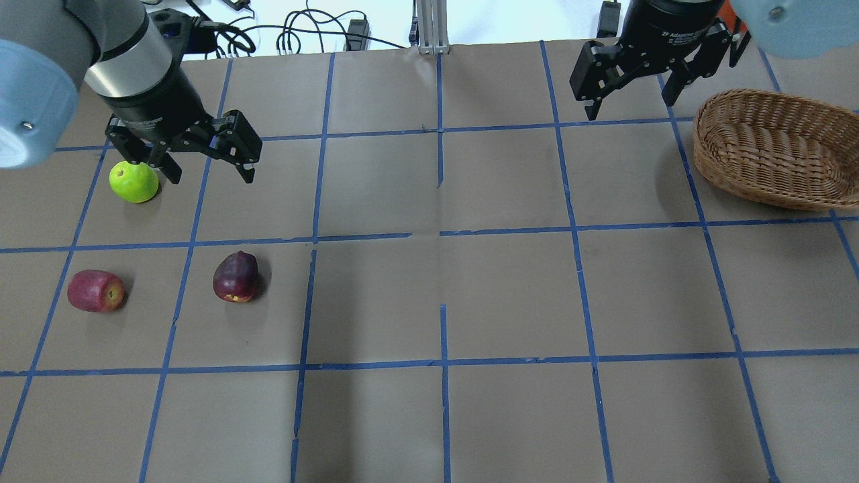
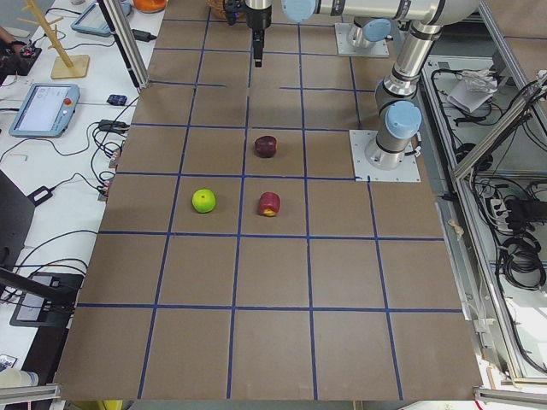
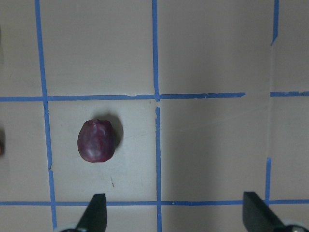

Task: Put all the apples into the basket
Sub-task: 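Lower the left gripper onto the dark red apple and grasp it, then carry the dark red apple to the table center, release, withdraw left gripper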

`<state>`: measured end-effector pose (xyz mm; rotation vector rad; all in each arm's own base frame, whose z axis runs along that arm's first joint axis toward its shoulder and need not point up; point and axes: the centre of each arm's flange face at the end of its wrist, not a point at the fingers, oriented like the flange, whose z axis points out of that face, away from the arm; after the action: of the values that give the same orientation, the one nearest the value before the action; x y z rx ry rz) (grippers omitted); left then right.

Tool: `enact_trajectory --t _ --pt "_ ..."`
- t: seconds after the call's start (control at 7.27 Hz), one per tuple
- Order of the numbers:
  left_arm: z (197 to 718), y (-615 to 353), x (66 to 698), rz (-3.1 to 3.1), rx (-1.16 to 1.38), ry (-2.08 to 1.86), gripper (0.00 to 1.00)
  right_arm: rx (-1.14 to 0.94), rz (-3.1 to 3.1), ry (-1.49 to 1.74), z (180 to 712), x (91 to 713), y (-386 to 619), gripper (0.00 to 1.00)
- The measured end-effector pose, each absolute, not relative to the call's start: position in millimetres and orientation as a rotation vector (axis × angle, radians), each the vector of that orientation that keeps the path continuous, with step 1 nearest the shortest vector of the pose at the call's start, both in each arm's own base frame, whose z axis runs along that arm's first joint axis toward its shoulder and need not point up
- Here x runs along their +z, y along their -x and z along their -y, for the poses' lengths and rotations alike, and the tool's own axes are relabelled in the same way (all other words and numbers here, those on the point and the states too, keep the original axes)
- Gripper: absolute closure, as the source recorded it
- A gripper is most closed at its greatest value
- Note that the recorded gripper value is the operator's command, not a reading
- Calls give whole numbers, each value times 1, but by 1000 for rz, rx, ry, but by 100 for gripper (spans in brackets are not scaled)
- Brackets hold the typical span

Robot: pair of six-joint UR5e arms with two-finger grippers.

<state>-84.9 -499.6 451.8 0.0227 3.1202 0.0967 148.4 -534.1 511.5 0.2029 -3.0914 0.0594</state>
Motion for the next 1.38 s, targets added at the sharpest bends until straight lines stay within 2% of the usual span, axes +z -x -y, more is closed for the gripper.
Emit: enact_trajectory --t 0.28,0.55,0.83,0.96,1.1,1.24,1.38 --pt "504 34 365 -3132 158 77 0 60 3096 -203 534 511 -149 0" --pt "501 23 272 -3134 170 79 0 63 3098 -204 535 511 -149 0" --pt "497 22 216 -3133 225 60 0 64 3099 -204 535 510 -149 0" --pt "493 21 197 -3121 281 34 26 64 3099 -204 535 510 -149 0" --pt "490 19 184 -3094 328 1 77 61 3099 -204 535 509 -149 0" --pt "488 17 179 -3075 348 -11 93 56 3099 -205 537 507 -149 0" --pt "490 15 178 -3070 345 -4 96 52 3100 -206 538 505 -149 0"
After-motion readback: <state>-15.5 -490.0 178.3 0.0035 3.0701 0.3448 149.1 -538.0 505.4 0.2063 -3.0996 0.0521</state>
